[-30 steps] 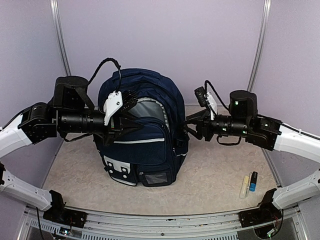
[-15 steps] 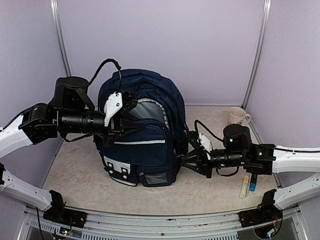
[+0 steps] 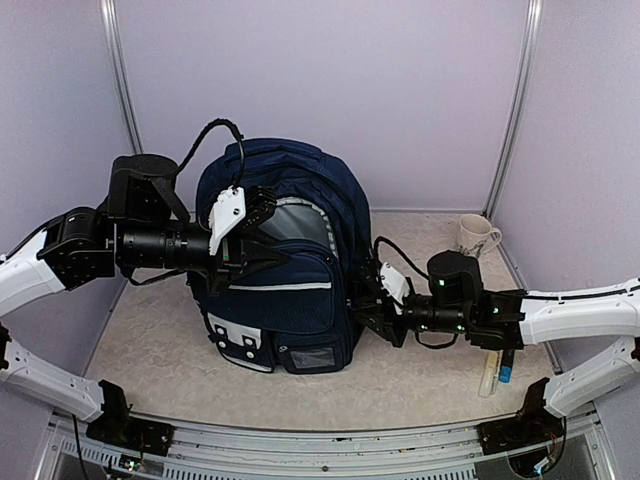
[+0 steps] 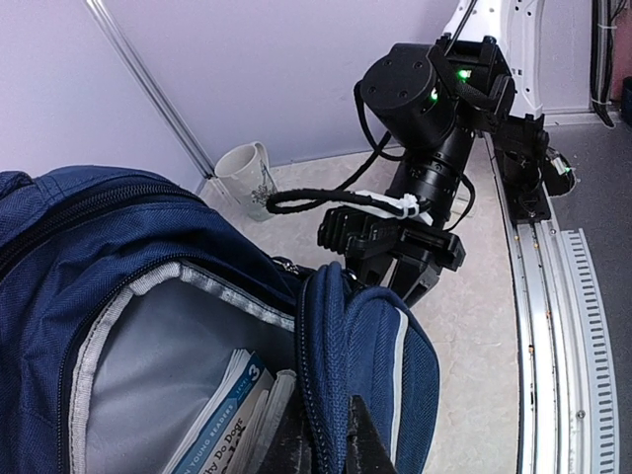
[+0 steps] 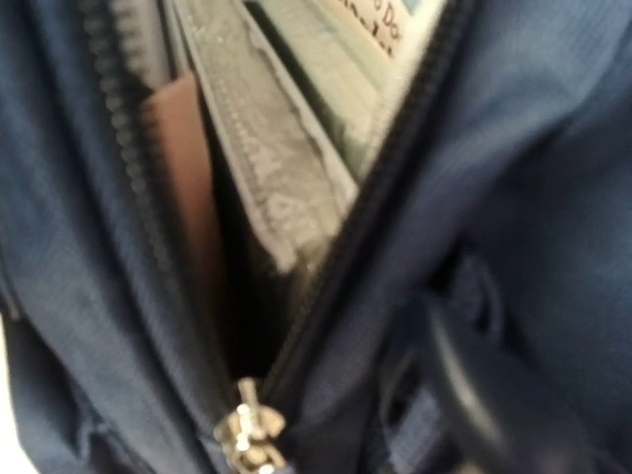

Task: Pack the student bag
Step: Place the pen in the lower front pocket of the bag.

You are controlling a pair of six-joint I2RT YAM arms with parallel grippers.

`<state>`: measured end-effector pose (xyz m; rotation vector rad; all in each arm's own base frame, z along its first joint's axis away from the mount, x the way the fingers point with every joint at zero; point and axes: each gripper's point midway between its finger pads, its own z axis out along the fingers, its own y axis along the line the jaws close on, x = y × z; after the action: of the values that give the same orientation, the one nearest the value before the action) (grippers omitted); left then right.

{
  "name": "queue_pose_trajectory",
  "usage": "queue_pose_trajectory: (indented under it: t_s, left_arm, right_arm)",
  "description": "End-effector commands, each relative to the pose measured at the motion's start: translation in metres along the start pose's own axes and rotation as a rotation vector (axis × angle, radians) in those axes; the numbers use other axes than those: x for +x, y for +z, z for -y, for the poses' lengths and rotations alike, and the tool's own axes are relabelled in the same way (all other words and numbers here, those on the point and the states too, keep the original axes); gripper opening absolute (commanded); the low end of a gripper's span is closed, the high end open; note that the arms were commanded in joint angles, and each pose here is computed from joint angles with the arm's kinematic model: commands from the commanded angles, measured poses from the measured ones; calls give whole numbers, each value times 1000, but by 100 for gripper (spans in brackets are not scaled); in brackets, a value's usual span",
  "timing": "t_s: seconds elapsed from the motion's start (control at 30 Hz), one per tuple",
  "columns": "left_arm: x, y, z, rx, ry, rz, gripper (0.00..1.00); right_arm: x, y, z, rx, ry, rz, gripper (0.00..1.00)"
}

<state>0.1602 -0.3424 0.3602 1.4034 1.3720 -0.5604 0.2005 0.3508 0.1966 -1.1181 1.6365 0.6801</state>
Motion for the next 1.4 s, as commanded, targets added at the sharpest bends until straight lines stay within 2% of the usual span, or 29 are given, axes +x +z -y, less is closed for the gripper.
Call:
queue_pose_trajectory:
  t_s: [0.0, 0.1, 0.17, 0.33, 0.7, 0.87, 0.93, 1.03, 1.13, 1.27, 1.37]
  left_arm:
    - [-2, 0, 5, 15, -10, 16, 0]
    - [-1, 1, 6, 18, -8, 15, 0]
    - [0, 1, 8, 22, -4, 13, 0]
    - [4, 1, 8, 21, -5, 5, 0]
    - [10, 1, 11, 24, -4, -2, 0]
    - [9, 0, 11, 23, -3, 2, 0]
    - [9, -2, 11, 21, 0, 2, 0]
    - [13, -3, 13, 23, 5, -5, 0]
    - [13, -5, 14, 25, 3, -4, 0]
    - [13, -4, 14, 29, 1, 0, 0]
    - [12, -2, 15, 38, -4, 1, 0]
  right_arm:
    - [-17, 5, -3, -13, -27, 51, 25]
    - [-13, 8, -3, -12, -27, 48, 25]
    - [-10, 11, -4, -18, -31, 38, 21]
    - [-17, 11, -16, -81, -43, 53, 0]
    - [-65, -32, 2, 27, -54, 191, 0]
    - [-49, -30, -11, -37, -64, 164, 0]
    - [-39, -30, -20, -87, -74, 156, 7]
    - [-22, -35, -40, -194, -131, 161, 23]
    - [-13, -33, -40, -217, -122, 157, 32]
    - [-11, -29, -35, -282, -59, 168, 39]
    - [-10, -23, -33, -342, -20, 166, 36]
